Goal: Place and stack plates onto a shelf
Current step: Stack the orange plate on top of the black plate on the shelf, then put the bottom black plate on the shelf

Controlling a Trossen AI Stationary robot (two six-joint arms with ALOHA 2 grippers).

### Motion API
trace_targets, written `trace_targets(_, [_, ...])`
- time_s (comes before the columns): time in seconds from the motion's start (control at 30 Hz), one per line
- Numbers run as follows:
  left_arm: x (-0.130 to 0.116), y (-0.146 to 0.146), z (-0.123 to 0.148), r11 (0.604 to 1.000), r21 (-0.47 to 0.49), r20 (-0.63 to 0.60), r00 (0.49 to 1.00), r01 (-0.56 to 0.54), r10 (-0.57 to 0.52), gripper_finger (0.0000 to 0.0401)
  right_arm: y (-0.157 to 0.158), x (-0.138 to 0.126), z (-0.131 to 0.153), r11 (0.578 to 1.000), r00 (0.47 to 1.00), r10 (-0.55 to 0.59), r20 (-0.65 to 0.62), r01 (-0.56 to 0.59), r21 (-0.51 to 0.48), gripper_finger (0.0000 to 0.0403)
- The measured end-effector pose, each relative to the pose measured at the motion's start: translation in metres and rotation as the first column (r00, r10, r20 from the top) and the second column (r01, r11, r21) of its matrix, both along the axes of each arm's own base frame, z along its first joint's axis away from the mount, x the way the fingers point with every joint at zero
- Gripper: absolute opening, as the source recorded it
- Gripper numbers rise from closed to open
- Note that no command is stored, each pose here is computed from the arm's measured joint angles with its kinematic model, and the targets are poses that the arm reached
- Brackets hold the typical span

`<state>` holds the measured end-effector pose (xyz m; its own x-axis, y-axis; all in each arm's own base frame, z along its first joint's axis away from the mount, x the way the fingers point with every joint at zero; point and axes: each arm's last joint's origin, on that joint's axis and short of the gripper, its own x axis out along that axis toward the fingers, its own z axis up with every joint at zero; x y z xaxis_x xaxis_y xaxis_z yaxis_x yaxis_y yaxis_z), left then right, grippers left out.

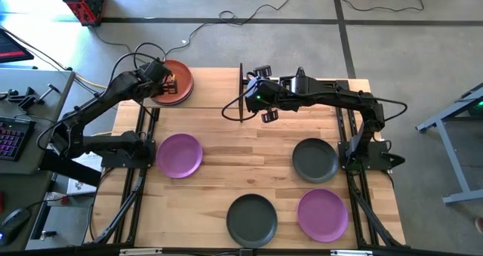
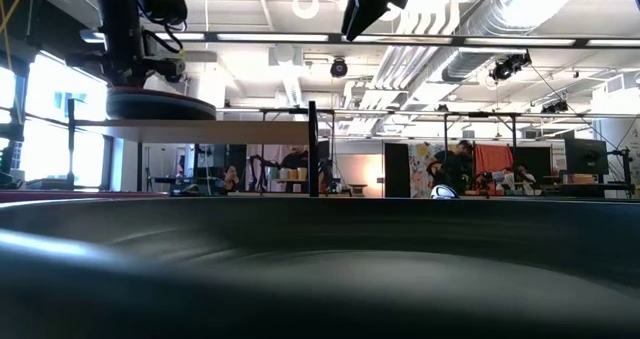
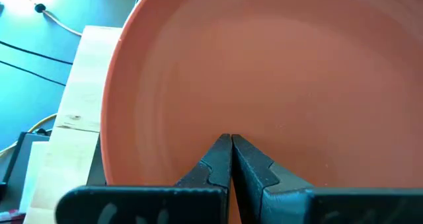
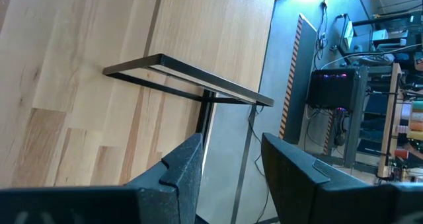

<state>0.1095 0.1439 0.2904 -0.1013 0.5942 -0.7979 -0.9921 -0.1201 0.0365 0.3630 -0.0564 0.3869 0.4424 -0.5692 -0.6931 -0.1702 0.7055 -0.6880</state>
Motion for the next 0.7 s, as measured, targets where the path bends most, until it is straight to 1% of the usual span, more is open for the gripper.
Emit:
trace_targets(0.13, [0.001, -0.004, 0.005, 0.999, 0.043, 0.038, 0.999, 0.019, -0.02, 0.0, 0.0, 0.0, 0.0, 1.0, 1.0, 0.0, 0.0, 0.0, 0.0, 0.0142])
trace_targets(0.23, [0.002, -0.009, 0.014, 0.993, 0.108, 0.095, 0.994, 0.037, -0.048, 0.0, 0.0, 0.0, 0.0, 1.0, 1.0, 0.0, 0.0, 0.0, 0.0, 0.0142])
trace_targets(0.3, [0.001, -0.012, 0.021, 0.985, 0.158, 0.131, 0.988, 0.065, -0.086, 0.0, 0.0, 0.0, 0.0, 1.0, 1.0, -0.003, 0.002, 0.003, 0.002, 0.0142])
trace_targets(0.37, [0.002, -0.016, 0.028, 0.972, 0.201, 0.174, 0.973, 0.118, -0.154, 0.0, 0.0, 0.0, 0.0, 0.999, 0.999, -0.03, 0.024, 0.03, 0.02, 0.0142])
trace_targets(0.43, [0.003, -0.021, 0.034, 0.952, 0.225, 0.219, 0.941, 0.209, -0.258, 0.0, 0.0, 0.0, 0.0, 0.997, 0.996, -0.07, 0.053, 0.068, 0.047, 0.0142])
trace_targets(0.53, [0.004, -0.031, 0.04, 0.897, 0.23, 0.266, 0.862, 0.377, -0.431, 0.0, 0.001, -0.002, -0.002, 0.984, 0.986, -0.145, 0.085, 0.135, 0.114, 0.0142])
trace_targets(0.63, [0.004, -0.041, 0.042, 0.847, 0.215, 0.319, 0.784, 0.486, -0.532, 0.0, 0.003, -0.004, -0.005, 0.952, 0.973, -0.209, 0.095, 0.18, 0.248, 0.0142])
trace_targets(0.7, [0.004, -0.048, 0.043, 0.814, 0.209, 0.354, 0.734, 0.542, -0.579, 0.0, 0.005, -0.006, -0.007, 0.91, 0.961, -0.259, 0.094, 0.21, 0.357, 0.0142])
